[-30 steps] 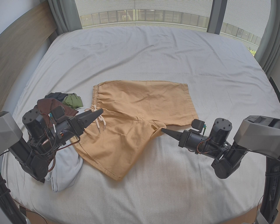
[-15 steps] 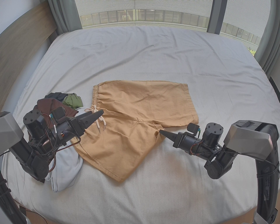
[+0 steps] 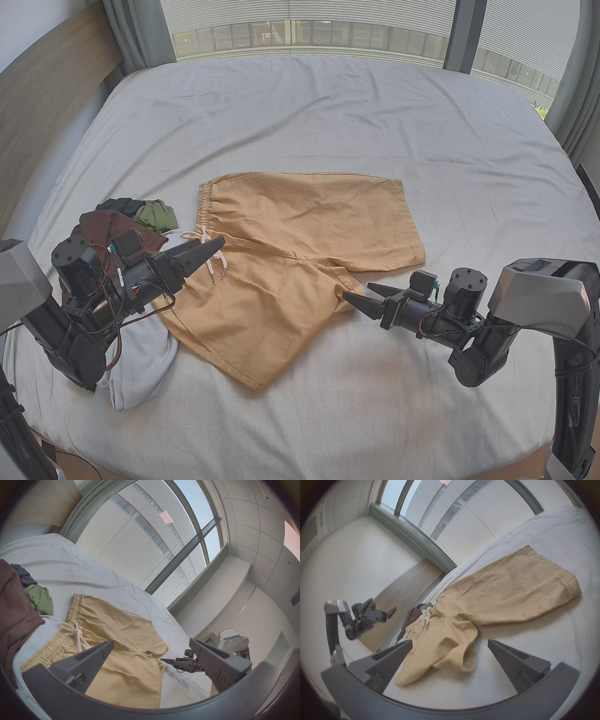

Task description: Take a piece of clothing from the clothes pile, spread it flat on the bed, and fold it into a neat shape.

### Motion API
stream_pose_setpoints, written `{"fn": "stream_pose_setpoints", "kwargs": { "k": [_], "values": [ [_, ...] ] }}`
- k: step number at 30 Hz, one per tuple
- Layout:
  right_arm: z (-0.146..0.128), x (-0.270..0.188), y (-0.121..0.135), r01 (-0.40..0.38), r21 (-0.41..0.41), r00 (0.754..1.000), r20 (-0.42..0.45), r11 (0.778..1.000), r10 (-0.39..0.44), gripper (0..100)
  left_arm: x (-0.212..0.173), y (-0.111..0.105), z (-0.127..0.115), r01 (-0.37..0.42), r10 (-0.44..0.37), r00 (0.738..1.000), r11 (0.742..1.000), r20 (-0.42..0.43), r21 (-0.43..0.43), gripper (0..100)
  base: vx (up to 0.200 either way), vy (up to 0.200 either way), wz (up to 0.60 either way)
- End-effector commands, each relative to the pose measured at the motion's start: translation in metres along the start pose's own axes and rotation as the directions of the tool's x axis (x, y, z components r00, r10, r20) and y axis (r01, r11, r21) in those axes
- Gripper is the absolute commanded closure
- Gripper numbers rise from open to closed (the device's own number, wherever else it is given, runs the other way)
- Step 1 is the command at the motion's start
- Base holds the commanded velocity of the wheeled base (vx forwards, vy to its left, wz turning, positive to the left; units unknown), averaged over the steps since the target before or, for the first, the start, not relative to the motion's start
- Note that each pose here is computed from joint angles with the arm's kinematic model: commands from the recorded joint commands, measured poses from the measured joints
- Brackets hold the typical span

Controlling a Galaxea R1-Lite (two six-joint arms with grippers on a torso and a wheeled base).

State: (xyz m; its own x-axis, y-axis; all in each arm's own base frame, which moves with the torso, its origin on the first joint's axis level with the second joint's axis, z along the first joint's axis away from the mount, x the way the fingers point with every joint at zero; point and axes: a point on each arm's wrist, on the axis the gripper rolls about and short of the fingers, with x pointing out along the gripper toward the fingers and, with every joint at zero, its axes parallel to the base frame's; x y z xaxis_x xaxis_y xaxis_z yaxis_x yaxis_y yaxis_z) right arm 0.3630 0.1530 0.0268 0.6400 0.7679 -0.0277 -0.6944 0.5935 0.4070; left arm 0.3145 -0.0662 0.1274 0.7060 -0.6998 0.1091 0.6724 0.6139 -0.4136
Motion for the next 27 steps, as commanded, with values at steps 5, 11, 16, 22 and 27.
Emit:
{"fn": "stream_pose_setpoints", "kwargs": {
  "k": [5, 11, 16, 22, 27],
  "values": [
    [-0.024, -0.005, -0.016, -0.030, -0.104, 0.996, -0.082, 0.994, 0.022, 0, 0.001, -0.002, -0.003, 0.006, -0.006, 1.000, 1.000, -0.010, -0.006, 0, 0.000, 0.000, 0.00],
    [-0.029, -0.009, -0.027, -0.076, -0.201, 0.993, -0.108, 0.977, 0.055, 0, 0.001, -0.002, -0.003, 0.007, -0.007, 1.000, 1.000, -0.009, -0.006, 0, 0.000, 0.000, 0.00],
    [-0.035, -0.001, -0.034, -0.091, -0.258, 0.992, -0.104, 0.962, 0.066, 0, 0.001, -0.002, -0.003, 0.007, -0.008, 1.000, 1.000, -0.010, -0.006, 0, 0.000, 0.000, 0.00],
    [-0.033, 0.005, -0.036, -0.097, -0.281, 0.993, -0.088, 0.955, 0.075, 0, 0.000, -0.002, -0.005, 0.006, -0.006, 1.000, 1.000, -0.017, -0.012, 0, 0.000, 0.000, 0.00],
    [-0.032, 0.008, -0.034, -0.105, -0.299, 0.993, -0.084, 0.949, 0.083, 0, 0.001, -0.004, -0.007, 0.011, -0.011, 1.000, 1.000, -0.023, -0.016, 0, 0.000, 0.000, 0.00]
  ]
}}
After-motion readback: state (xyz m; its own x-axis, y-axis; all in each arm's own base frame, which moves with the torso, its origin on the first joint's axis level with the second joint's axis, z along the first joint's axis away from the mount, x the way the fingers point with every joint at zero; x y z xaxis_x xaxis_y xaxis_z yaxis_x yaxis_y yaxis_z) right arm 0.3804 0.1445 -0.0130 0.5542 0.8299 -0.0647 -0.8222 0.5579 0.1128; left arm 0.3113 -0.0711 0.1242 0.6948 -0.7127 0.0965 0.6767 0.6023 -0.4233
